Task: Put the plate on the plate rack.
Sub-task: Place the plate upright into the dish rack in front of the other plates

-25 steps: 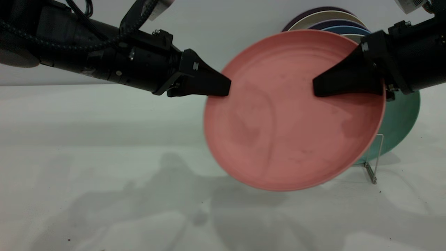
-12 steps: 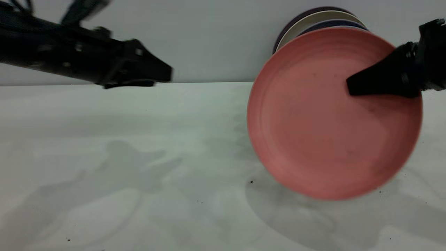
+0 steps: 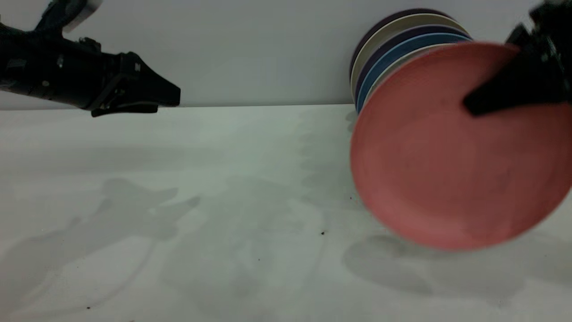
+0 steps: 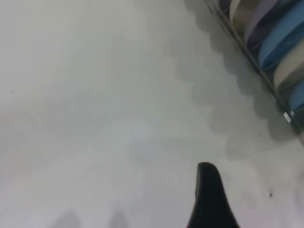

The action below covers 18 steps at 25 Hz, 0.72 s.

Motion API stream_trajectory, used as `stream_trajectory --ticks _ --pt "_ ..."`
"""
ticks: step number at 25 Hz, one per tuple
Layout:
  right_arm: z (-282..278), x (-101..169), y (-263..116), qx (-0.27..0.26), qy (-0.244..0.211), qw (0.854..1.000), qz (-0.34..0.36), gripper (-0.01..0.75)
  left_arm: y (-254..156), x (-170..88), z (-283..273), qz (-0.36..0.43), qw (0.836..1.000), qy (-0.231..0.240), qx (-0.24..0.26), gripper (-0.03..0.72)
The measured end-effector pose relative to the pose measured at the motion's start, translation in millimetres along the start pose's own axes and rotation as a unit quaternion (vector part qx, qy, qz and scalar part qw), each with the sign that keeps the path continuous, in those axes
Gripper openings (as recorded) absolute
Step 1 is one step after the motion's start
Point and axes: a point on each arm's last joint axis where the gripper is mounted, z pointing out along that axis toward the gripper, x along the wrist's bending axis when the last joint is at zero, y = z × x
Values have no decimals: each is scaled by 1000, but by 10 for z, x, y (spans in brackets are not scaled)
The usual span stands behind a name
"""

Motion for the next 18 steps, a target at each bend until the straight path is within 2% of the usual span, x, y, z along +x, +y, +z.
stream_trajectory --ticks 4,8,13,18 --pt "-131 -221 159 6 -26 998 -54 162 -31 26 -1 19 1000 14 17 515" --pt "-227 -371 280 4 -54 995 -79 162 -42 70 -4 23 999 38 24 515" --pt "-260 -445 276 26 -79 992 -95 162 -47 113 -9 24 997 61 27 515" --pt "-240 -463 202 59 -81 988 -115 162 -48 123 -10 24 997 67 28 515"
